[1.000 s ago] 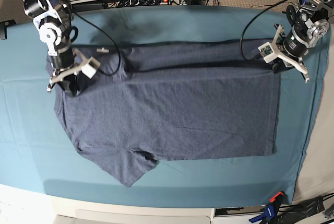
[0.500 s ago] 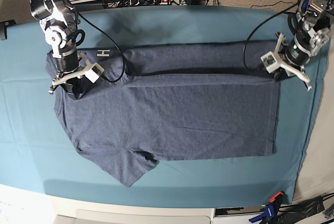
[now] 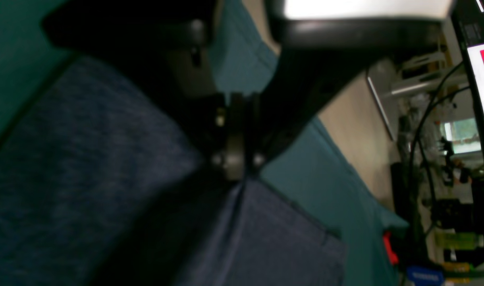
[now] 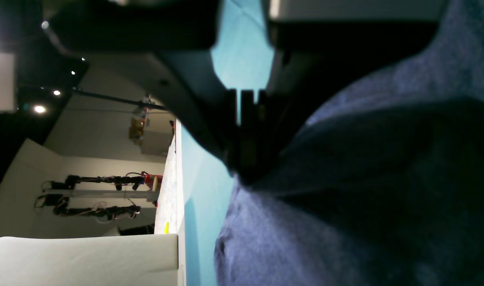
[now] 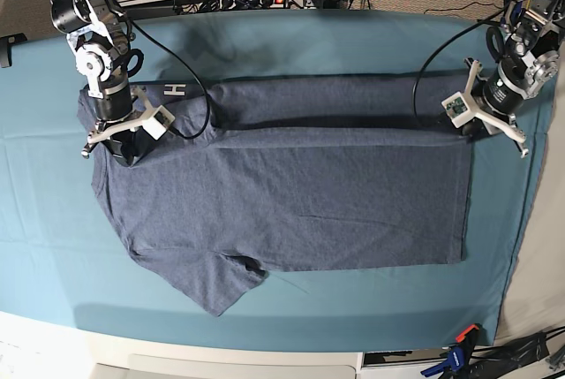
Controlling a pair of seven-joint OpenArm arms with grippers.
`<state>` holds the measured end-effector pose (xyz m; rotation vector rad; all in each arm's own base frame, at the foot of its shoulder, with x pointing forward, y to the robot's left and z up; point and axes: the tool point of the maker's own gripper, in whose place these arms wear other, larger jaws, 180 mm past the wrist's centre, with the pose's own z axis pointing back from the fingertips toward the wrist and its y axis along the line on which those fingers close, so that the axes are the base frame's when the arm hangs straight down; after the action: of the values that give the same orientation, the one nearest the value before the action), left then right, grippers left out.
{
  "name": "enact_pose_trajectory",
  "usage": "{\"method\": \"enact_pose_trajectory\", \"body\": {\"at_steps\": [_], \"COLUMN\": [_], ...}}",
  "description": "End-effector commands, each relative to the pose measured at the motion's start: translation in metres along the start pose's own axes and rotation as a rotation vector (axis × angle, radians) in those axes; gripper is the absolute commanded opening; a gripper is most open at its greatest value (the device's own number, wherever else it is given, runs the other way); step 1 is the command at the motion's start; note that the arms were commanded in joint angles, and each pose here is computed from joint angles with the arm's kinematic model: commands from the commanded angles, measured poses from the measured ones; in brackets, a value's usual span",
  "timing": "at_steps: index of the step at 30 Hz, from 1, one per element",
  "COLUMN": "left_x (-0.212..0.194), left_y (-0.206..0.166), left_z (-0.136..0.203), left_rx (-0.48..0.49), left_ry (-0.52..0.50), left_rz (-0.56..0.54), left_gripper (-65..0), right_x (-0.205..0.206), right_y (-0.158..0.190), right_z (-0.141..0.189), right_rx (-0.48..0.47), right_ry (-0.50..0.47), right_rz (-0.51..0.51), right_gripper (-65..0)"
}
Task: Fold the T-shirt properly
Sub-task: 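Lower both grippers and lay the collar edge back onto the shirt, then regrasp the folded shoulder edge with both grippers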
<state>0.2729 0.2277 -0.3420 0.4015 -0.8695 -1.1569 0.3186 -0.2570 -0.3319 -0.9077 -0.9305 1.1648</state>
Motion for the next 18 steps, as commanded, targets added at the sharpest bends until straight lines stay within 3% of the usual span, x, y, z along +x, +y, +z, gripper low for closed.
{"method": "enact_pose_trajectory", "body": {"at_steps": [1,2,3,9,12,18], "left_x": [0.003,0.003,0.003,0.000,-0.002,0.010], "left_y": [0.015,0.015,0.015,0.013,0.001,-0.014], "left_z": [0.002,0.002,0.002,0.002,0.003,0.017], "left_rx": [0.037,0.037,0.037,0.027,-0.035,-0.061], "left_ry": [-0.014,-0.015,-0.014,0.001,0.019,0.022], "left_rz": [-0.018,-0.018,-0.019,0.005,0.011,-0.016], "left_gripper": [-36.5,-32.5,-32.6,-32.6,-32.9,-33.1], "right_x": [0.000,0.000,0.000,-0.017,-0.019,-0.023], "right_y": [-0.016,-0.017,-0.018,-0.035,-0.024,0.017], "right_z": [-0.002,-0.002,-0.001,0.002,0.009,0.042], "right_rx": [-0.048,-0.048,-0.053,-0.153,-0.132,-0.038], "right_ry": [-0.012,-0.012,-0.011,0.074,0.075,0.080], "right_rz": [0.005,0.005,0.003,-0.014,0.029,0.098], "right_gripper": [-50.1,-40.9,-35.9,-35.6,-35.7,-35.7]}}
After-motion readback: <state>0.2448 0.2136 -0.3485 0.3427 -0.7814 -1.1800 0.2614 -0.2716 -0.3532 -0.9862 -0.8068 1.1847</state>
